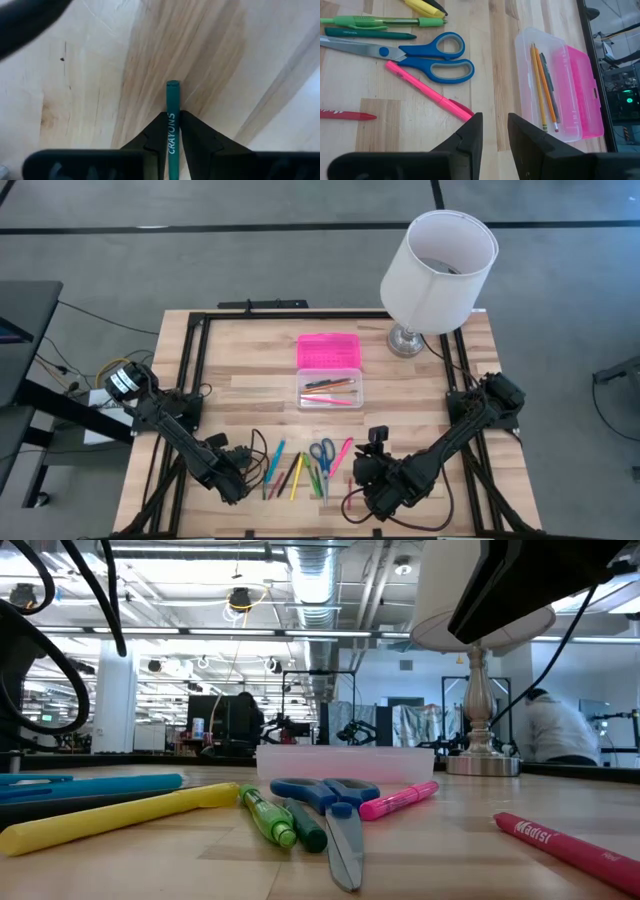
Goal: Pick & place school supplies into a supply box
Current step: Put the left green crayon into the supply box
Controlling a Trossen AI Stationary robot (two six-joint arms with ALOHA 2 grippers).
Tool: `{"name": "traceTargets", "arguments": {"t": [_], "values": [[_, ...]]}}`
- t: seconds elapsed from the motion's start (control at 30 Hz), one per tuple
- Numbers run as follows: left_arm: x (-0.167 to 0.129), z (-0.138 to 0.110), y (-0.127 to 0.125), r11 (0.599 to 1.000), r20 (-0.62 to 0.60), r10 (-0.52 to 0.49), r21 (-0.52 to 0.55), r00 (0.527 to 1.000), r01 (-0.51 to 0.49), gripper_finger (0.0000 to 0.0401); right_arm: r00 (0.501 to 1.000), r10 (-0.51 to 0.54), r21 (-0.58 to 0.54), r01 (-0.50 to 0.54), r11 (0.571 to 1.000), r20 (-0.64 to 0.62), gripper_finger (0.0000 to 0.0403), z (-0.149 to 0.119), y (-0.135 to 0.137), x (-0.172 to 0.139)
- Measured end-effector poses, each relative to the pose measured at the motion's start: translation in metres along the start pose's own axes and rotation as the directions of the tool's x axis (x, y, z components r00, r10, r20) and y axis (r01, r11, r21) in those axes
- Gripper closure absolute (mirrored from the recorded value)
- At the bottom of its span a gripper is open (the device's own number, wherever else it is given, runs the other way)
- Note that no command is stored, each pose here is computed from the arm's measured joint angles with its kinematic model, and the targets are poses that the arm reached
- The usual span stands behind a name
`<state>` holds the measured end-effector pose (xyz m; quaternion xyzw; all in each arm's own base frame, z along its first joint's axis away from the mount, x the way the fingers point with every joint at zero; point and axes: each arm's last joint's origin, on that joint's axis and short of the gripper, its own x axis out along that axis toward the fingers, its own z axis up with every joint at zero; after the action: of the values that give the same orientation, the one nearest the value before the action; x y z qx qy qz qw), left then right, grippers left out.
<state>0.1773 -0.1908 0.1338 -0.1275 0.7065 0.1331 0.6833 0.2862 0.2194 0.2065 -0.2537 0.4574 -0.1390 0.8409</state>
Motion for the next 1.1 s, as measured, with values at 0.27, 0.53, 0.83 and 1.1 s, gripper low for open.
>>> {"name": "traceTargets", "arguments": {"t": [0.27,0.53,0.83,1.1], "values": [[0.0001,-0.0021,-0.0015,0.995,0.001,-0.006,0.097,1.000,0.006,0.0377,1.000,0.000,0.000,0.000,1.000,0.000,0.0317,0.0000,0.0000,0.0000],[0.0001,-0.0017,-0.0019,0.997,0.031,0.001,0.081,1.000,-0.004,0.0373,1.000,0.000,0.000,0.000,1.000,0.000,0.0317,0.0000,0.0000,0.0000],[-0.0002,0.0034,-0.0002,0.995,0.059,0.009,0.095,0.998,-0.015,0.0374,1.000,0.000,0.000,0.000,1.000,0.000,0.0317,0.0000,0.0000,0.0000],[-0.0004,0.0074,0.0015,0.995,0.076,0.017,0.101,0.997,-0.025,0.0377,1.000,0.000,0.000,0.000,1.000,0.000,0.0317,0.0001,0.0000,0.0001]]}}
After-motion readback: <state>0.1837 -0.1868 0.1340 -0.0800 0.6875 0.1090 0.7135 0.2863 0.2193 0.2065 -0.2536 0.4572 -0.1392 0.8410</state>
